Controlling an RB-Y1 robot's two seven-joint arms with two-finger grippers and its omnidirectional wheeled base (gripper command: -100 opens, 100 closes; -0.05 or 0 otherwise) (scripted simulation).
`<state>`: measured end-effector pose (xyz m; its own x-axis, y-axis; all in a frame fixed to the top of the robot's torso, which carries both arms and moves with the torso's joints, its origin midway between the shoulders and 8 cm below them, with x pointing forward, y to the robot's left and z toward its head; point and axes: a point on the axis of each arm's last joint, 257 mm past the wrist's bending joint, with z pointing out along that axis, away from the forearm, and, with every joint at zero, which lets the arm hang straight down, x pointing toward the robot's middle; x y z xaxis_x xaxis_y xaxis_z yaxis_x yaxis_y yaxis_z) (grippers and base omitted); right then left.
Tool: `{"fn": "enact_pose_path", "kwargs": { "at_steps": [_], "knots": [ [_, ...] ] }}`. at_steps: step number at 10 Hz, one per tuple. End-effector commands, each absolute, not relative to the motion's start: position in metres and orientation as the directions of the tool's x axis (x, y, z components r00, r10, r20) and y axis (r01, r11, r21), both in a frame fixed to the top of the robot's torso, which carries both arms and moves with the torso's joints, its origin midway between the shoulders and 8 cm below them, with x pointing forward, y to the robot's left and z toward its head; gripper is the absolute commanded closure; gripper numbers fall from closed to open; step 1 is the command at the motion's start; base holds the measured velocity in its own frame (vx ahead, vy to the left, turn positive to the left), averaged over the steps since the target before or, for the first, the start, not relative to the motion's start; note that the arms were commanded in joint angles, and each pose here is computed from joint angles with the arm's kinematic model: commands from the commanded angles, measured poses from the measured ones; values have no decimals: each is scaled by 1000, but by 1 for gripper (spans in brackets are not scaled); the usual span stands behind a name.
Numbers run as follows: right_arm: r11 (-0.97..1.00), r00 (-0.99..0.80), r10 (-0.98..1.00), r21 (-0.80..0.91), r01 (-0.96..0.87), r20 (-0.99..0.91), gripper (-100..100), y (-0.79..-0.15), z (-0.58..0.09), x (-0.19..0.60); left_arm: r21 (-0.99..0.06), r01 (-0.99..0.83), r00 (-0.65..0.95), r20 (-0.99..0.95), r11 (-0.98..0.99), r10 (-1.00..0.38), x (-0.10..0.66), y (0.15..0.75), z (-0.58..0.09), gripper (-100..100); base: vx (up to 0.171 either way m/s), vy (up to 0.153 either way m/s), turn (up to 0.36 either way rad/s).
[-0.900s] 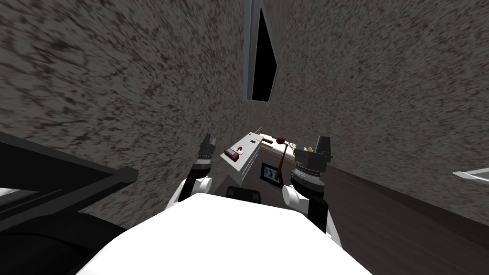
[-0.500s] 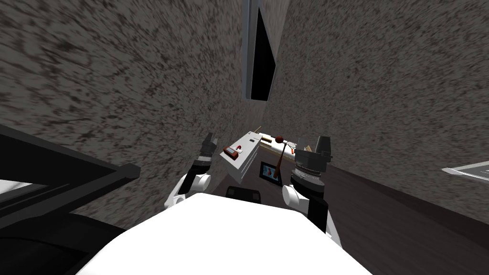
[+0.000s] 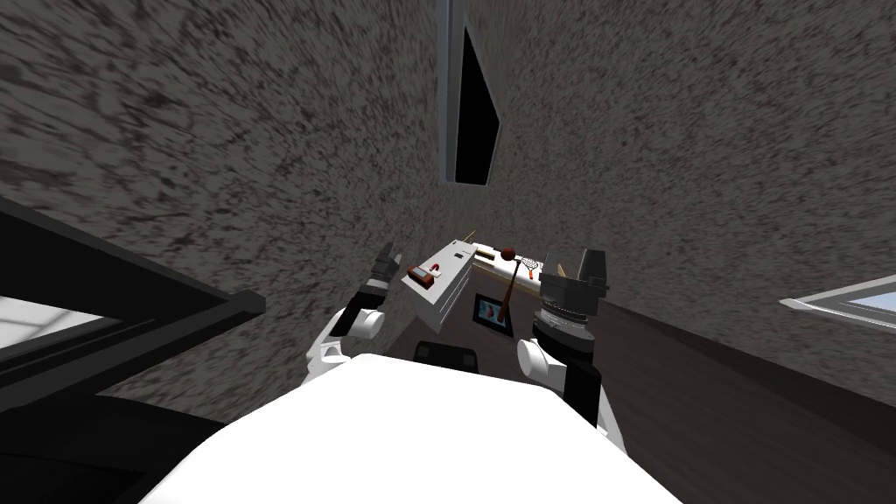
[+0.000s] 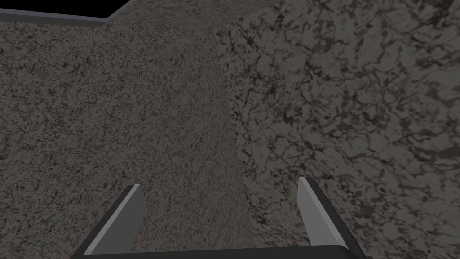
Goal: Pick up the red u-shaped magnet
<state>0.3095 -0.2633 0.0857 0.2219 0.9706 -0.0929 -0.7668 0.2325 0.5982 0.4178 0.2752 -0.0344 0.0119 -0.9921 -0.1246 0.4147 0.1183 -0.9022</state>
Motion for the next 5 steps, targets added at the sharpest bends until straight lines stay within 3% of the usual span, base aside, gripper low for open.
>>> {"fn": "enact_pose_path", "kwargs": {
  "at_steps": [1,5],
  "knots": [
    [233,222,971,598,-767,-93,0,-263,86,309,-915,390,4,-112,104,-994,424,279,-40,-100,-30,-28,-18],
    [233,222,971,598,-767,-93,0,-263,86,309,-948,314,-21,-60,51,-998,446,294,-55,-100,-34,-37,-24]
  ]
}}
